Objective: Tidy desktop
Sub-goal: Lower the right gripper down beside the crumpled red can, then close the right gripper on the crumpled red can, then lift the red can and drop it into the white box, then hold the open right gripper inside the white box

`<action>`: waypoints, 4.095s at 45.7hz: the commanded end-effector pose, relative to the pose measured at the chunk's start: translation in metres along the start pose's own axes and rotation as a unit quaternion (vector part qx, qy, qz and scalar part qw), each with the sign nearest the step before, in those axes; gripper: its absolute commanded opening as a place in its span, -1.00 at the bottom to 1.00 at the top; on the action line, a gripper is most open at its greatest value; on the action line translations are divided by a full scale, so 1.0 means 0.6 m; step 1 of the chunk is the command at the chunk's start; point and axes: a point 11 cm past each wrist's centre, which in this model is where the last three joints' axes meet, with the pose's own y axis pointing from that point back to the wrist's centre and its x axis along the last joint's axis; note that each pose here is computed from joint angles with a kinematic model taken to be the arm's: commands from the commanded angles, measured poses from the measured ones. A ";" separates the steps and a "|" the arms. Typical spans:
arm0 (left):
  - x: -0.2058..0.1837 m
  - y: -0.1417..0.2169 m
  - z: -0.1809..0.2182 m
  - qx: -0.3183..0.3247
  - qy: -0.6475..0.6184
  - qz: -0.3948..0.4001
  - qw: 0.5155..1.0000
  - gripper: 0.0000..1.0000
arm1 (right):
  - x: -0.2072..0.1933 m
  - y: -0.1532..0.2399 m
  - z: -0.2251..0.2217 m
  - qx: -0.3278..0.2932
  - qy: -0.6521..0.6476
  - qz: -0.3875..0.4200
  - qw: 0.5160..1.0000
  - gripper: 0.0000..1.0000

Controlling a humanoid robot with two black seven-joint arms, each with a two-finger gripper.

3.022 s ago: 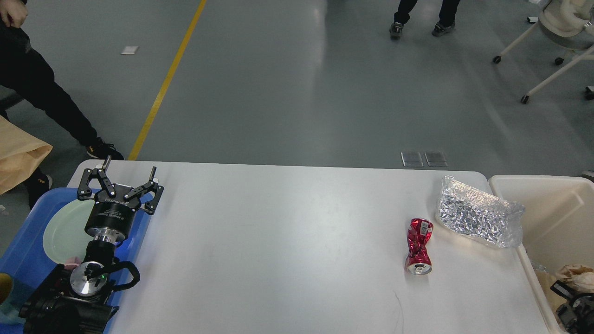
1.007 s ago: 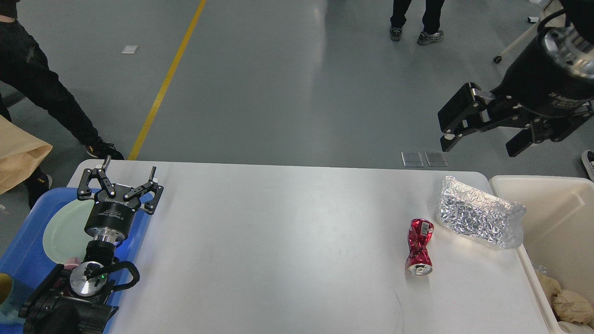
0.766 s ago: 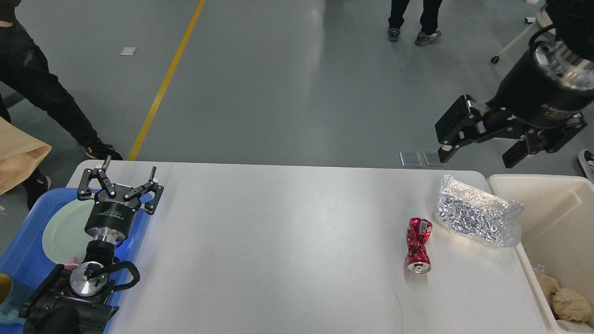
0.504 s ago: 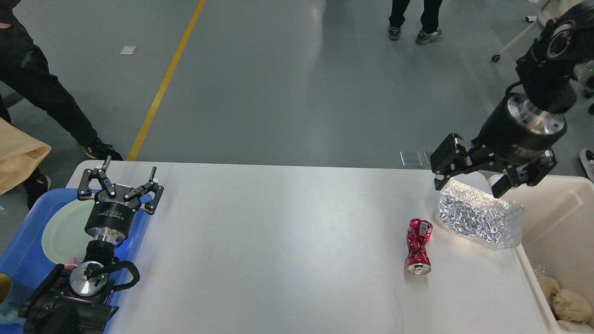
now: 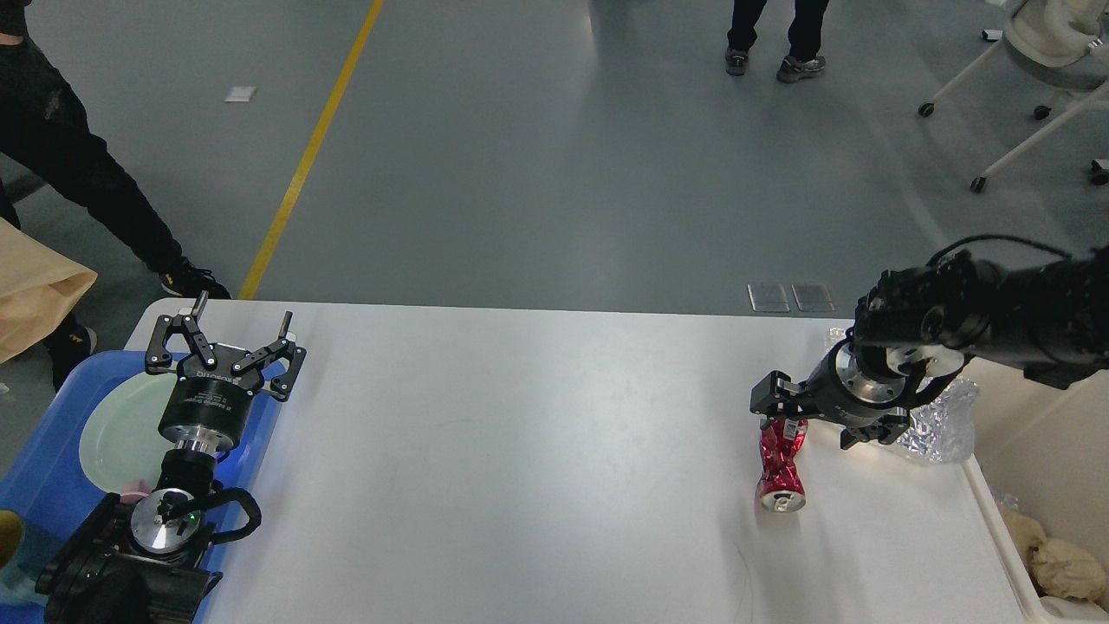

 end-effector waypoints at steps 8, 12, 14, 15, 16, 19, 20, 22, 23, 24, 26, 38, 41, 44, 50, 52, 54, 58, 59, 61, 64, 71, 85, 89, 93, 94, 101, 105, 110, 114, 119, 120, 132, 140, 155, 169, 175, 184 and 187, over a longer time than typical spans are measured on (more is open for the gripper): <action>0.000 0.000 0.000 0.000 0.000 0.000 1.000 0.93 | -0.016 -0.110 -0.007 -0.002 -0.009 0.035 0.999 1.00; 0.000 0.000 0.000 0.000 0.000 0.000 1.000 0.93 | -0.011 -0.130 0.006 -0.009 -0.016 0.055 0.998 1.00; 0.000 0.000 0.000 -0.001 0.000 0.000 1.000 0.93 | -0.012 -0.142 0.011 -0.012 -0.020 0.065 0.998 1.00; 0.000 0.000 0.000 0.000 0.000 0.000 1.000 0.93 | -0.013 -0.147 0.013 -0.013 -0.021 0.070 0.997 1.00; 0.000 0.000 0.000 0.000 0.000 0.000 1.000 0.93 | -0.012 -0.151 0.015 -0.014 -0.022 0.077 0.997 1.00; 0.000 0.000 0.000 -0.001 0.000 0.000 1.000 0.93 | -0.008 -0.159 0.026 -0.019 -0.028 0.095 0.995 1.00; 0.000 0.000 0.000 -0.001 0.000 0.000 1.000 0.93 | -0.009 -0.162 0.029 -0.021 -0.030 0.098 0.995 1.00; 0.000 0.000 0.000 -0.001 0.000 0.000 1.000 0.93 | -0.011 -0.165 0.032 -0.022 -0.031 0.103 0.994 1.00; 0.000 0.000 0.000 0.000 0.000 0.000 1.000 0.93 | -0.013 -0.167 0.033 -0.023 -0.032 0.104 0.994 1.00; -0.001 -0.001 0.000 0.000 0.000 -0.001 1.000 0.93 | -0.012 -0.167 0.033 -0.023 -0.032 0.106 0.994 1.00; 0.000 0.000 0.000 0.000 0.000 0.000 1.000 0.93 | -0.013 -0.168 0.032 -0.022 -0.033 0.108 0.993 1.00; 0.000 0.000 0.000 0.000 0.000 0.000 1.000 0.93 | -0.019 -0.177 0.013 -0.002 -0.054 0.126 0.991 1.00; 0.000 0.000 0.000 0.000 0.000 0.000 1.000 0.93 | -0.022 -0.180 0.011 0.003 -0.060 0.125 0.990 0.99; 0.000 0.000 0.000 -0.001 0.000 0.000 1.000 0.93 | -0.021 -0.180 0.006 0.008 -0.065 0.128 0.990 0.88; 0.000 0.000 0.000 0.000 0.000 0.000 1.000 0.93 | -0.024 -0.185 0.010 0.005 -0.071 0.138 0.988 0.80; 0.000 0.000 0.000 0.000 0.000 0.000 1.000 0.93 | -0.024 -0.185 0.010 0.005 -0.072 0.138 0.988 0.79; 0.001 0.000 0.000 0.000 0.000 0.001 1.000 0.93 | -0.024 -0.185 0.009 0.007 -0.074 0.138 0.988 0.69; 0.000 0.000 0.000 0.000 0.000 0.000 1.000 0.93 | -0.032 -0.190 0.013 0.004 -0.078 0.133 0.988 0.22; 0.000 0.000 0.000 -0.001 0.000 0.000 1.000 0.93 | -0.034 -0.192 0.016 0.003 -0.078 0.132 0.988 0.11; 0.000 0.000 0.000 0.000 0.000 0.000 1.000 0.93 | -0.039 -0.194 0.017 0.003 -0.079 0.129 0.989 -0.17; 0.000 0.000 0.000 0.000 0.000 0.000 1.000 0.93 | -0.038 -0.193 0.015 0.007 -0.086 0.127 0.988 -0.53; 0.000 0.000 0.000 0.000 0.000 0.000 1.000 0.93 | -0.039 -0.189 0.007 0.010 -0.095 0.120 0.988 -1.00; 0.000 0.000 0.000 0.000 0.000 0.000 1.000 0.93 | -0.038 -0.167 0.016 -0.010 -0.095 0.104 0.990 -1.00; 0.000 0.000 0.000 0.000 0.000 0.000 1.000 0.93 | -0.033 -0.147 0.011 -0.006 -0.089 0.090 0.992 -1.00; 0.000 0.000 -0.001 0.001 0.000 0.000 1.000 0.93 | -0.033 -0.117 0.006 -0.005 -0.082 0.067 0.994 -1.00; 0.000 0.000 0.000 0.000 0.000 0.000 1.000 0.93 | -0.029 -0.105 0.004 -0.003 -0.080 0.063 0.995 -1.00; 0.000 0.000 0.000 0.000 0.000 0.000 1.000 0.93 | -0.008 -0.028 -0.006 0.016 -0.067 0.026 0.997 -1.00; 0.000 0.000 0.000 0.000 0.000 0.000 1.000 0.93 | 0.001 0.026 -0.018 0.021 -0.041 0.001 0.999 -1.00; 0.000 0.000 0.000 0.000 0.000 0.000 1.000 0.93 | 0.006 0.106 -0.034 0.000 0.013 -0.022 1.000 -1.00; 0.000 0.000 0.000 0.000 0.000 0.000 1.000 0.93 | 0.007 0.180 -0.051 -0.006 0.030 -0.030 0.999 -1.00; 0.000 0.000 0.000 0.000 0.000 0.000 1.000 0.93 | 0.011 0.282 -0.071 0.009 0.036 -0.034 0.999 -1.00; 0.000 0.000 0.000 0.000 0.000 0.000 1.000 0.93 | 0.012 0.300 -0.075 0.012 0.038 -0.035 0.999 -1.00; 0.000 0.000 0.002 -0.001 -0.001 0.000 1.000 0.93 | -0.012 0.397 -0.077 0.037 0.044 -0.044 0.997 -1.00; 0.000 0.000 0.000 0.000 0.000 0.000 1.000 0.93 | 0.012 0.395 -0.037 0.023 0.004 -0.005 1.000 -1.00; 0.000 0.000 -0.001 0.001 0.000 0.000 1.000 0.93 | 0.078 0.302 0.222 -0.066 -0.178 0.061 0.980 -1.00; 0.000 0.000 0.000 -0.001 0.000 0.000 1.000 0.93 | 0.074 0.139 0.432 -0.130 -0.277 0.085 0.948 -1.00; 0.000 0.000 0.000 0.000 0.000 0.000 1.000 0.93 | 0.049 0.069 0.512 -0.179 -0.290 0.127 0.931 -1.00; 0.001 0.000 0.000 -0.001 0.000 0.001 1.000 0.93 | -0.038 -0.074 0.537 -0.229 -0.277 0.185 0.915 -1.00; 0.000 0.000 0.002 -0.001 -0.001 0.000 1.000 0.93 | -0.081 -0.126 0.525 -0.249 -0.252 0.205 0.912 -1.00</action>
